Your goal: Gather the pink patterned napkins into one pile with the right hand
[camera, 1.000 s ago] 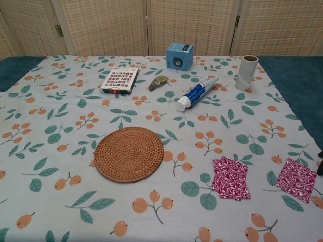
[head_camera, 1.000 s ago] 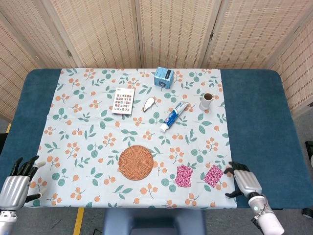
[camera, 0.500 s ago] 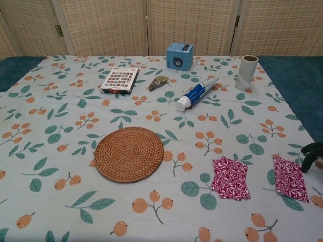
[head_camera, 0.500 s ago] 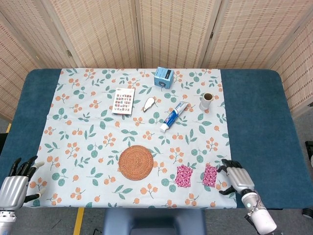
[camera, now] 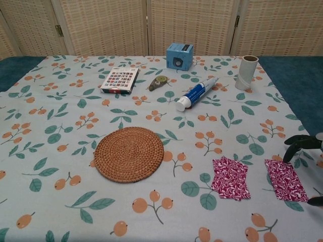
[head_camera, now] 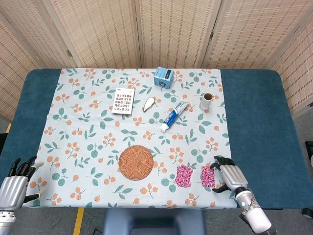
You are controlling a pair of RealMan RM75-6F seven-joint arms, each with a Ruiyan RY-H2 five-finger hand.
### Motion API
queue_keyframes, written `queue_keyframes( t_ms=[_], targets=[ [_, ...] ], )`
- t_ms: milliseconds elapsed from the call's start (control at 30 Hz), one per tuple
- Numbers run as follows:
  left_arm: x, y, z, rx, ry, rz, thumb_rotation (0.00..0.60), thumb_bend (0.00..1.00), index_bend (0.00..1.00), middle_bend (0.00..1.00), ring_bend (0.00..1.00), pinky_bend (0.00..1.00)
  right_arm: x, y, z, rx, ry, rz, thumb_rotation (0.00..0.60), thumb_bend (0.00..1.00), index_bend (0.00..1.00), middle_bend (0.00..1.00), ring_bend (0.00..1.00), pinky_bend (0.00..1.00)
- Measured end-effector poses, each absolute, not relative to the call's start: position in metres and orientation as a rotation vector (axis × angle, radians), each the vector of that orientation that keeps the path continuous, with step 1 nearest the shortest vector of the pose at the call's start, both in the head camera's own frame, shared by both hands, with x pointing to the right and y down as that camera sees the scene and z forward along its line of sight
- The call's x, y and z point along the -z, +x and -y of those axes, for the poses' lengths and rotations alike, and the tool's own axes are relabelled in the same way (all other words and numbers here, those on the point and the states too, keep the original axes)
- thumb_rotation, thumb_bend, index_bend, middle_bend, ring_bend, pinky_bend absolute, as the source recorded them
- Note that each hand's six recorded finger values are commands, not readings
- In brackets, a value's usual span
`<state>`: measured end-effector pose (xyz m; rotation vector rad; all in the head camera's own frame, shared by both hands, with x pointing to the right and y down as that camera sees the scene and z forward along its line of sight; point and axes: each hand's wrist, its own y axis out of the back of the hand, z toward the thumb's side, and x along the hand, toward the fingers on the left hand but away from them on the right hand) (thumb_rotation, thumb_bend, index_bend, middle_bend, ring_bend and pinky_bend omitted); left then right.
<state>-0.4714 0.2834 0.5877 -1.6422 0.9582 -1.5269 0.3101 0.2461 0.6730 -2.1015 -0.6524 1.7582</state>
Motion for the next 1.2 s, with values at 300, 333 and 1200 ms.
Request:
queue_keyframes(
  t_ms=[300,333,1200],
  targets=[
    [-0.588,-0.471,-0.284,1.524,-1.648,-0.956,0.6,0.21,0.25,0.13,0.2,0.0,-0.674,0.31,-0.252,-1.735,-2.062,0.671,0.578,0.12,0.24,0.09,0.0,0.0],
    [-0.588,-0.471,-0.284,1.523,-1.647,-0.957,0.6,0.21,0.25,0.13,0.2,0.0,-0.675,0.309,-0.253,-1.734,-2.059,0.672,0.578,0.12,0.24,0.09,0.0,0.0],
    [-0.59,-0.476,-0.286,1.537,-1.647,-0.961,0.6,0.21,0.25,0.13,0.2,0.0,-0.688,0.294,-0.254,-1.709,-2.053,0.667,0.578,0.12,0.24,0.09,0.0,0.0]
  ],
)
